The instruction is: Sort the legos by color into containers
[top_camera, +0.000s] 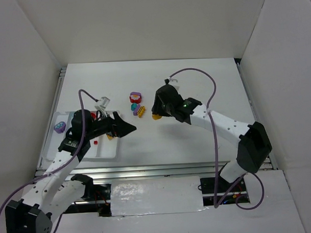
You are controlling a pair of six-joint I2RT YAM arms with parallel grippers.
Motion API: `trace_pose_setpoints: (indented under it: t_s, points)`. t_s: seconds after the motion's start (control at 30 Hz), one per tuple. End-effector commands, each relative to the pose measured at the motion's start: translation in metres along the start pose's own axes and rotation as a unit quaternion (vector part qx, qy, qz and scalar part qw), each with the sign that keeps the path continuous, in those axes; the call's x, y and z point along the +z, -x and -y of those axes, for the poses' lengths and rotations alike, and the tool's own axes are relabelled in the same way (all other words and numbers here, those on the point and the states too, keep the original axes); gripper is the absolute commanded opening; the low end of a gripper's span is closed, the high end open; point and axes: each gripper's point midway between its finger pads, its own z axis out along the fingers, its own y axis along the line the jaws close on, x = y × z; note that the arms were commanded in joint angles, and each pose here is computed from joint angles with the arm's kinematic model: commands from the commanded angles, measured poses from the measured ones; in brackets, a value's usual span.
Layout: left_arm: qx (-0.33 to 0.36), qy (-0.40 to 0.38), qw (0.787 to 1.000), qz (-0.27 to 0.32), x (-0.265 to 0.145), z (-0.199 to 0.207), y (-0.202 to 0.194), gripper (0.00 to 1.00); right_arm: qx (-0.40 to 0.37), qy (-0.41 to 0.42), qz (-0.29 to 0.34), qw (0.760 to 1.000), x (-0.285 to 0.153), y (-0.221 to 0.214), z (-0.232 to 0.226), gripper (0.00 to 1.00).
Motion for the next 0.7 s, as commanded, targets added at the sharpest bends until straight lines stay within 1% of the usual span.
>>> trace_pose_setpoints:
  t_s: [0.0,0.03,0.07,0.1,0.13,0.17,0.2,0.23,0.27,0.33,0.43,0.53,0.63,0.67]
  points:
    - [0.082,-0.081,0.990,0.086,0.006,0.053,0.030,0.99,0.113,-0.031,0.093,0.989,-0.045,0.030,-0.005,0.00]
    - [0.094,-0.096,0.987,0.085,0.009,0.063,0.021,0.99,0.120,-0.021,0.097,0.988,-0.053,0.025,-0.013,0.00]
    - [0.105,-0.100,0.985,0.096,0.009,0.068,0.022,1.00,0.133,-0.011,0.114,0.984,-0.067,0.030,-0.018,0.00]
    - [0.124,-0.101,0.980,0.119,0.011,0.073,0.027,1.00,0.154,-0.001,0.119,0.981,-0.072,0.028,-0.023,0.00]
    - [0.133,-0.112,0.978,0.116,0.014,0.083,0.022,0.99,0.161,0.009,0.119,0.980,-0.078,0.022,-0.029,0.00]
    - [0.137,-0.108,0.978,0.115,0.019,0.083,0.021,0.99,0.175,0.016,0.134,0.975,-0.088,0.027,-0.030,0.00]
    - [0.148,-0.105,0.976,0.118,0.022,0.085,0.023,0.99,0.199,0.023,0.136,0.970,-0.093,0.025,-0.033,0.00]
    - [0.148,-0.092,0.977,0.125,0.028,0.085,0.023,0.99,0.206,0.027,0.138,0.968,-0.096,0.021,-0.032,0.00]
    - [0.147,-0.085,0.978,0.124,0.034,0.082,0.022,0.98,0.219,0.055,0.145,0.963,-0.109,0.023,-0.042,0.00]
    - [0.148,-0.094,0.973,0.149,0.037,0.086,0.026,0.97,0.233,0.080,0.157,0.956,-0.119,0.023,-0.049,0.00]
    - [0.149,-0.115,0.968,0.167,0.037,0.095,0.030,0.95,0.231,0.083,0.157,0.956,-0.125,0.020,-0.056,0.00]
    - [0.154,-0.114,0.967,0.170,0.040,0.099,0.034,0.94,0.226,0.091,0.154,0.958,-0.128,0.019,-0.066,0.00]
    - [0.155,-0.117,0.965,0.175,0.040,0.102,0.036,0.91,0.222,0.096,0.153,0.958,-0.129,0.014,-0.073,0.00]
    - [0.159,-0.128,0.963,0.176,0.039,0.106,0.036,0.88,0.225,0.094,0.153,0.958,-0.127,0.013,-0.074,0.00]
